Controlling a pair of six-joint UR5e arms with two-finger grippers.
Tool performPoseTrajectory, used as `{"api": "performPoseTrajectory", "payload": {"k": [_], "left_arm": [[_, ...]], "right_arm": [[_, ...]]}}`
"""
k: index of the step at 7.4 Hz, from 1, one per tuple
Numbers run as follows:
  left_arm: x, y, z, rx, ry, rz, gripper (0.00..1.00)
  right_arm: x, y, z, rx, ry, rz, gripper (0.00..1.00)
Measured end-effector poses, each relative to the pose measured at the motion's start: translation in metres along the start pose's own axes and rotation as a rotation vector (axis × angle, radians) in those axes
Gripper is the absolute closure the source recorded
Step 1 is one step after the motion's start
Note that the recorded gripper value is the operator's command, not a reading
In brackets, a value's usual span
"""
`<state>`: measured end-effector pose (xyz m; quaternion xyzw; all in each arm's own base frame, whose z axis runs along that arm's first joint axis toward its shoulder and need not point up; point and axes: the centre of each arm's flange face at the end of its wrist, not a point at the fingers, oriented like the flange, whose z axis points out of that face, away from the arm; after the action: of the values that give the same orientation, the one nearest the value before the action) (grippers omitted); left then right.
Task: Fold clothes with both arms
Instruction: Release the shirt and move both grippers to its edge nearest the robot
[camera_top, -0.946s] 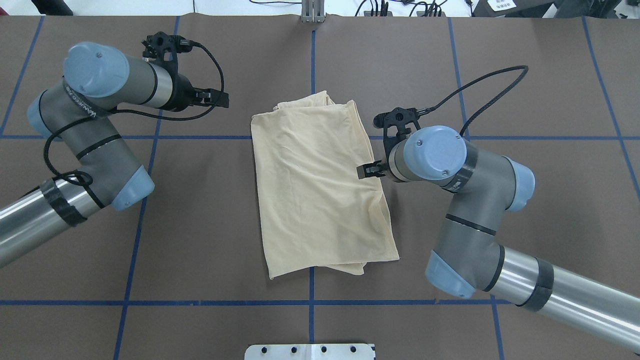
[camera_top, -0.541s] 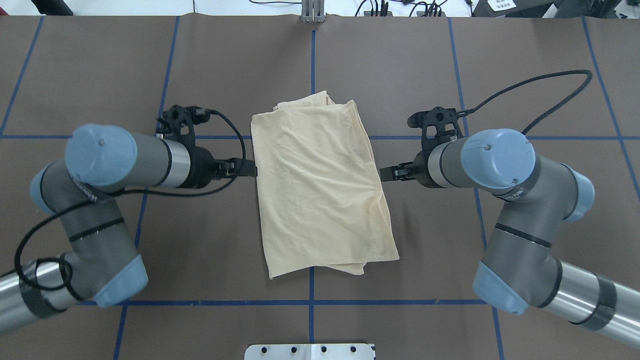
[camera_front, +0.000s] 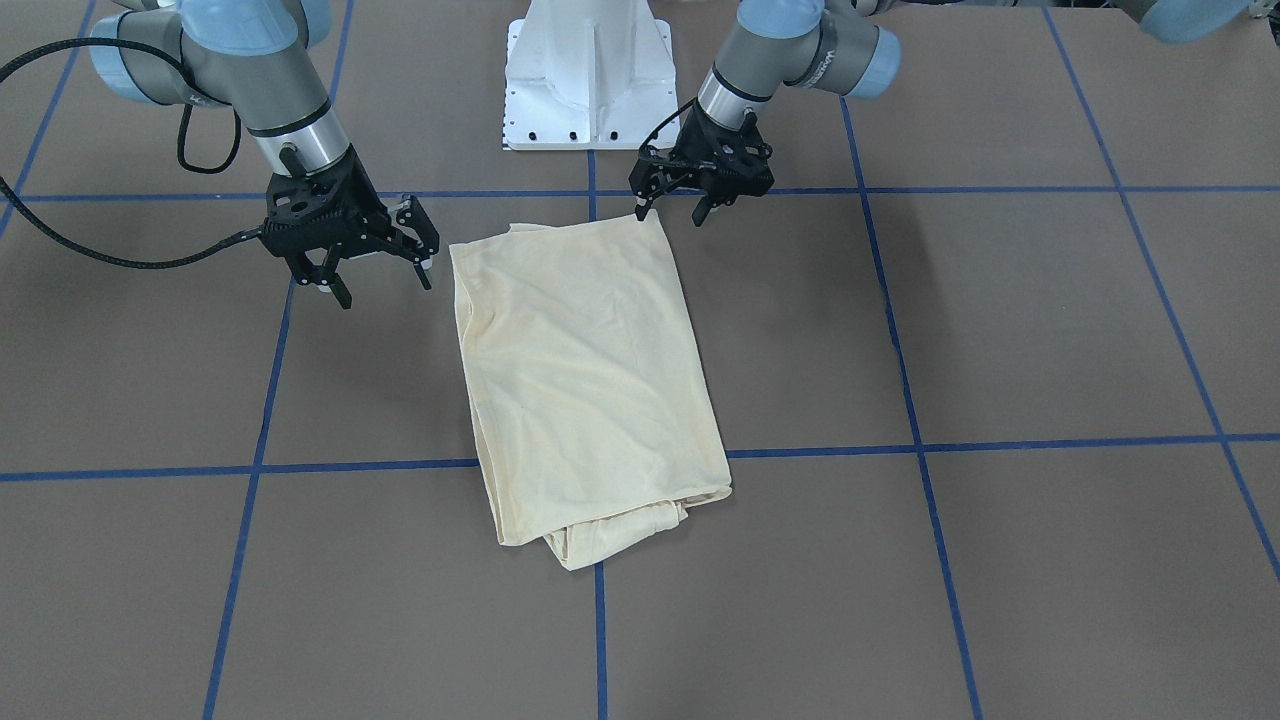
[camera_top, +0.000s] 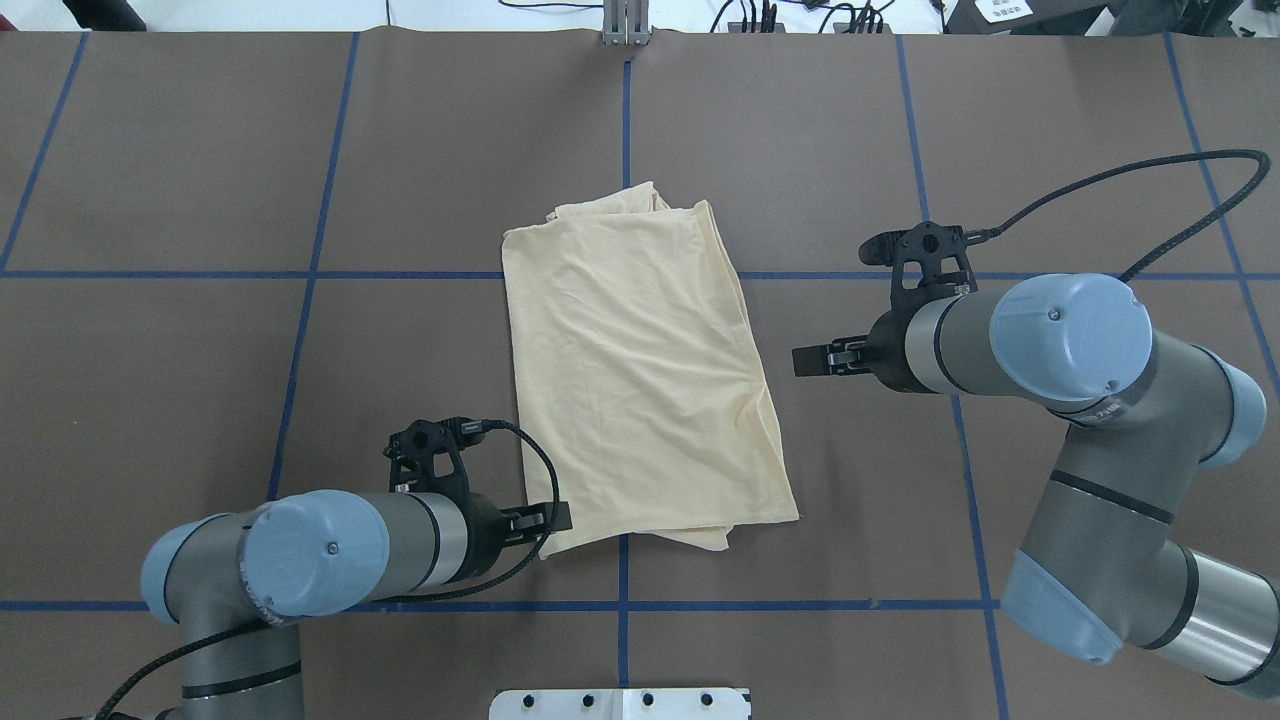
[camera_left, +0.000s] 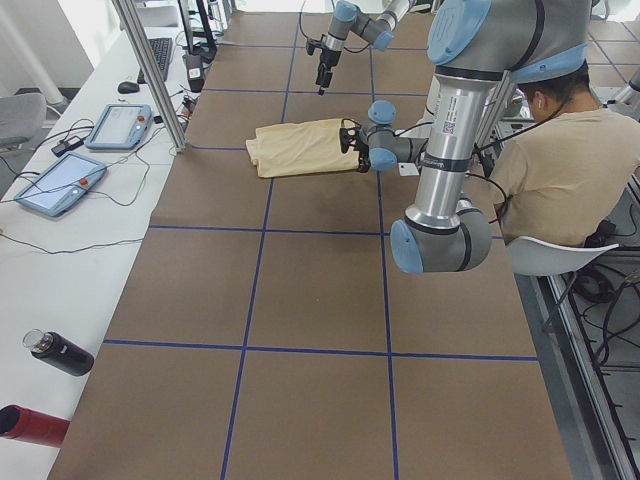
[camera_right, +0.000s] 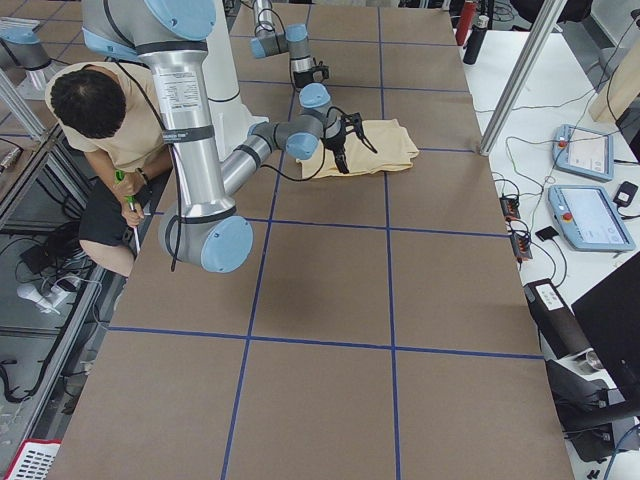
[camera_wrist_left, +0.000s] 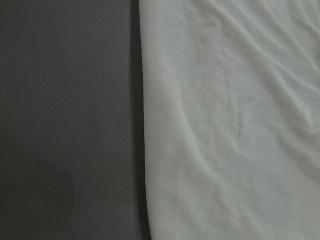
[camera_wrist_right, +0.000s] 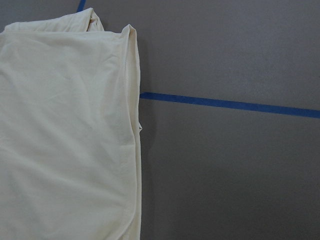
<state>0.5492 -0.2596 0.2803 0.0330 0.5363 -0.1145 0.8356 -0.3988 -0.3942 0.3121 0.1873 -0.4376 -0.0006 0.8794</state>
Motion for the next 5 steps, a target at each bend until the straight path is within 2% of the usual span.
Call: {"api": "performPoseTrajectory", "payload": {"k": [1,2,3,5], "left_arm": [[-0.001,0.01,0.008,-0.008,-0.015,-0.014,0.44],[0.001,0.014,0.012,-0.012,-0.018,-0.019,0.44],[0.004,0.016,0.013,-0.014,-0.016,-0.02,0.51],[0.011,0.016,0.012,-0.015,-0.004,-0.021,0.52]], "right_arm": [[0.0,0.0,0.0,0.0,0.0,0.0,0.0],[0.0,0.0,-0.001,0.001,-0.001,0.0,0.0],[0.0,0.0,-0.001,0.001,-0.001,0.0,0.0],[0.0,0.0,0.0,0.0,0.001,0.0,0.0]]}}
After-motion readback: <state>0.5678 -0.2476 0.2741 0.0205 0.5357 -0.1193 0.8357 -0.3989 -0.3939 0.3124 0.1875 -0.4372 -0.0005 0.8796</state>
